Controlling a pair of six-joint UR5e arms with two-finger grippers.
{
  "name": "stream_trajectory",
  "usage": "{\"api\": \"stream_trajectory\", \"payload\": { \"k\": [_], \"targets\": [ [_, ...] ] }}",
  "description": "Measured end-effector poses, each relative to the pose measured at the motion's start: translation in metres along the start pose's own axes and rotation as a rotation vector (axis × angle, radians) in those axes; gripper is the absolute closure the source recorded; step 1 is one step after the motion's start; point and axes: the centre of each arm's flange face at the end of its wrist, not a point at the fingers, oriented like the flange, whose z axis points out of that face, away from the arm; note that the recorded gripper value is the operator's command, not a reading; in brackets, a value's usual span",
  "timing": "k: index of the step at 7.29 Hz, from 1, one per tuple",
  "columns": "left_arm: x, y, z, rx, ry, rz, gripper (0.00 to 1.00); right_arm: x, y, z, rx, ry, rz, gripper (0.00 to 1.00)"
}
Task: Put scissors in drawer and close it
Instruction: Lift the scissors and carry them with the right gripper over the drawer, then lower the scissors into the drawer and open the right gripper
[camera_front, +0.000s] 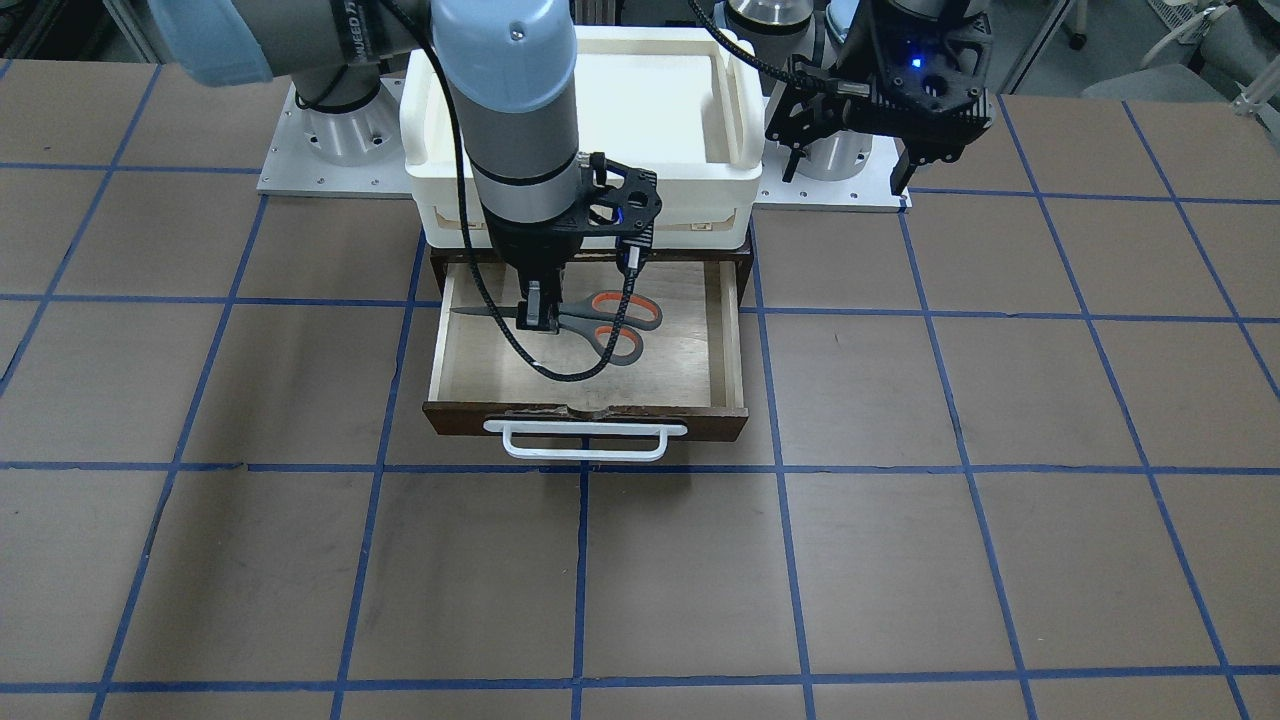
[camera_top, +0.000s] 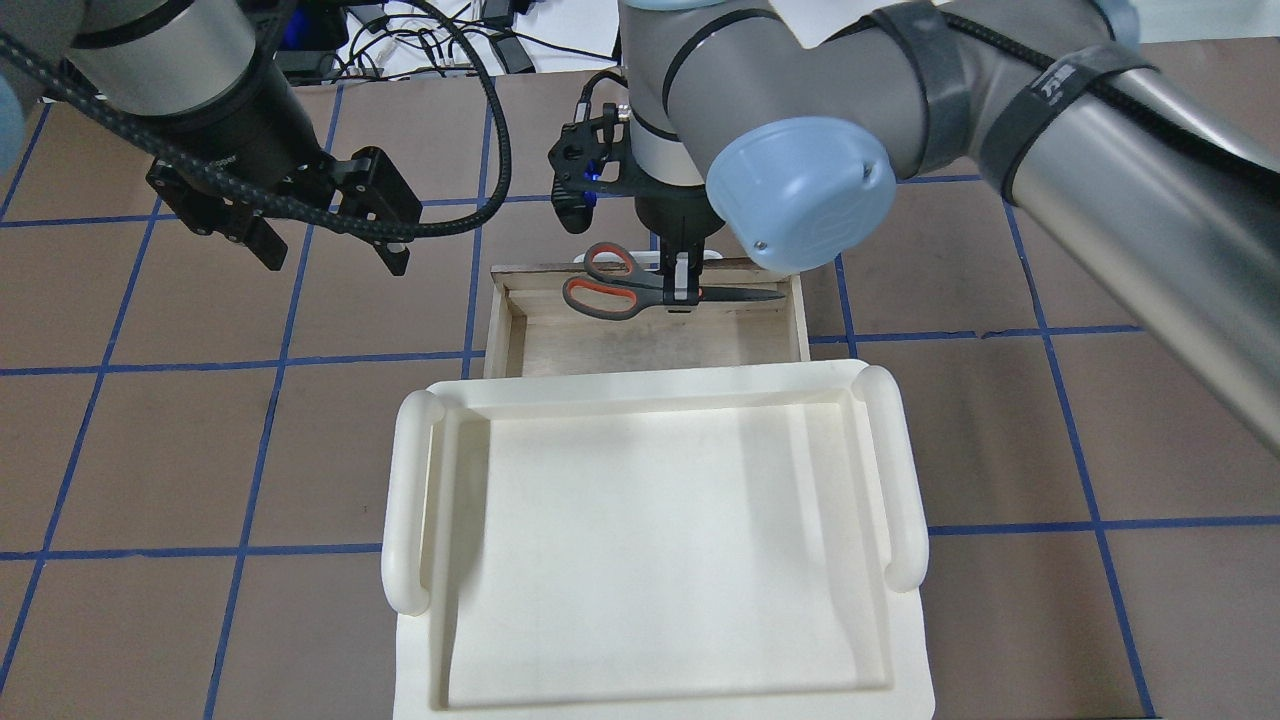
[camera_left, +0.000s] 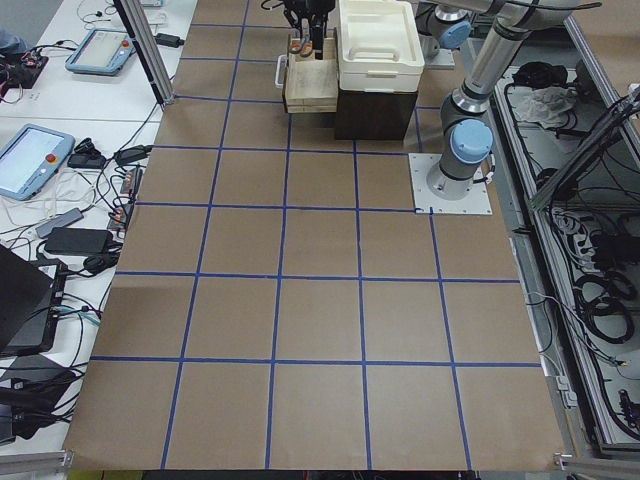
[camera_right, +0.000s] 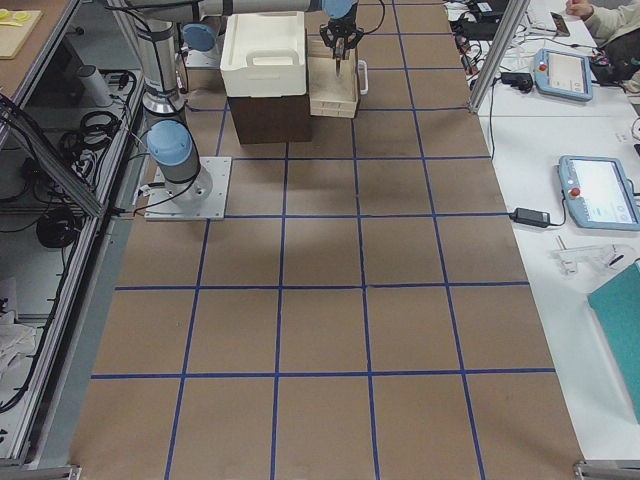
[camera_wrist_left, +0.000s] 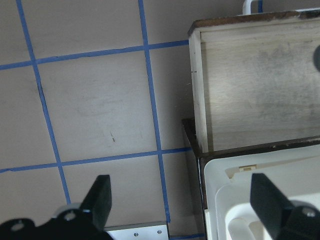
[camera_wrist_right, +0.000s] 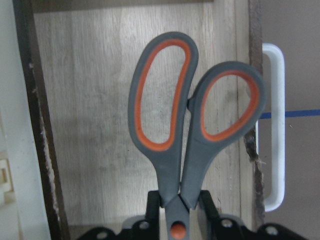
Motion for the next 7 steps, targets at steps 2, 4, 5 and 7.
{"api": "stream_trajectory", "payload": {
  "k": [2, 4, 5, 7],
  "targets": [
    [0.0, 0.0, 0.0, 0.0, 0.0, 0.0, 0.0, -0.003, -0.01, 0.023, -0.002, -0.001, -0.037, 1.0],
    [0.0, 0.0, 0.0, 0.001, 0.0, 0.0, 0.0, -0.003, -0.016, 0.035, -0.006, -0.008, -0.075, 1.0],
    [0.0, 0.0, 0.0, 0.0, 0.0, 0.0, 0.0, -0.001, -0.017, 0.04, -0.008, -0.013, -0.086, 1.0],
    [0.0, 0.0, 0.0, 0.0, 0.0, 0.0, 0.0, 0.0, -0.018, 0.045, -0.011, -0.02, -0.088, 0.55]
  ]
}}
